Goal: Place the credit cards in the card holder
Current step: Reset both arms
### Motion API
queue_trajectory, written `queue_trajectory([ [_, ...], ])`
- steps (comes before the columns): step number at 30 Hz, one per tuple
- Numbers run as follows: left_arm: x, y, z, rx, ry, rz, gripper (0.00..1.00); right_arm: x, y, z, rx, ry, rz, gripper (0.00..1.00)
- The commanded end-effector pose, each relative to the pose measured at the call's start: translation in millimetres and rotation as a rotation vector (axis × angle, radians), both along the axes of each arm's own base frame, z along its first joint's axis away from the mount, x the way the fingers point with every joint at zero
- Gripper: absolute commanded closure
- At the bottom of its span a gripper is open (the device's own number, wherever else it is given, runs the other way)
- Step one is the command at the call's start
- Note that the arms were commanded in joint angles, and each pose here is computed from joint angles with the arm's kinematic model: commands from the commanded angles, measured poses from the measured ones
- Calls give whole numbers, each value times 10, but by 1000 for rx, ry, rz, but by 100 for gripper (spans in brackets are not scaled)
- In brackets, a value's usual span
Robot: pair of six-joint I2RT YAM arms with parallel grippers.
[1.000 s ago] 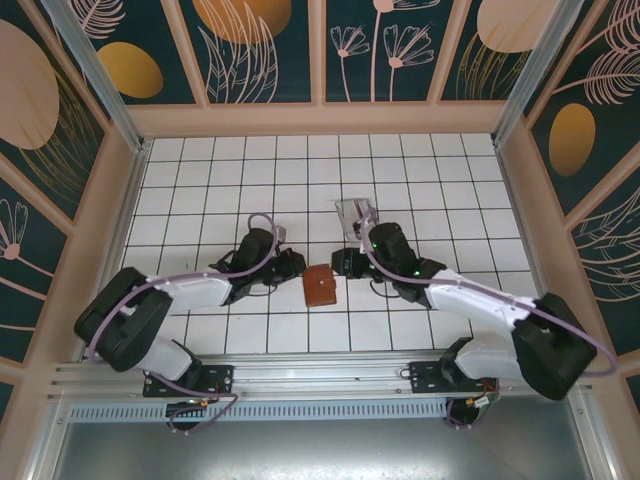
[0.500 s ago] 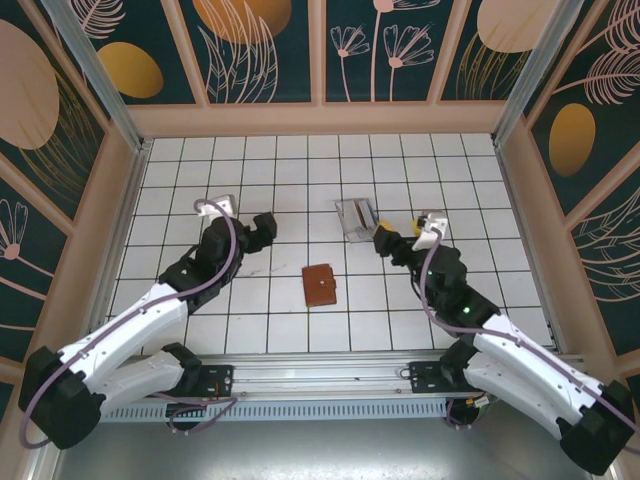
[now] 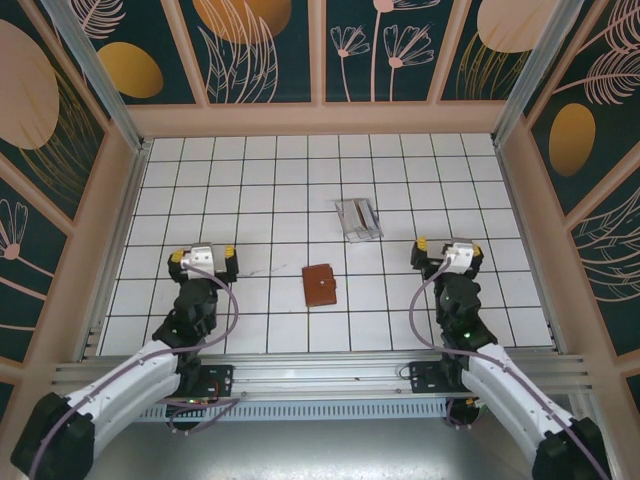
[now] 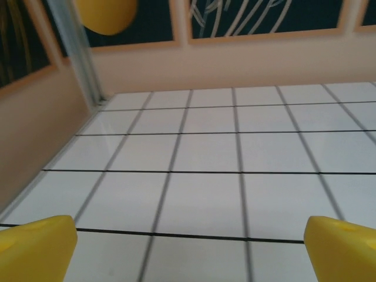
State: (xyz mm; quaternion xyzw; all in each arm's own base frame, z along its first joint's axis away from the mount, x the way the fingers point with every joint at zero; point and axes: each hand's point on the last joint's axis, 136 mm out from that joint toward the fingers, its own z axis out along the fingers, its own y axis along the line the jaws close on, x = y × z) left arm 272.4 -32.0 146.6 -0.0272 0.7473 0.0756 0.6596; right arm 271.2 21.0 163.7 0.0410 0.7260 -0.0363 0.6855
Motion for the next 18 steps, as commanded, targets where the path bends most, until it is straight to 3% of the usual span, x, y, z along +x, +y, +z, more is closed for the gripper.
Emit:
queue_trajectory([
  [1, 81, 90, 240, 39, -124, -28, 1, 40, -99, 166, 70, -137, 35, 1],
  [7, 299, 144, 136, 43, -115, -45, 1, 161, -326, -16, 115, -108, 41, 1],
  [12, 508, 188, 269, -30, -195, -39, 1, 351, -366, -12, 126, -103, 40, 1],
  [18, 751, 376, 199, -41, -144, 44, 1, 643, -397, -92, 125, -76, 40, 1],
])
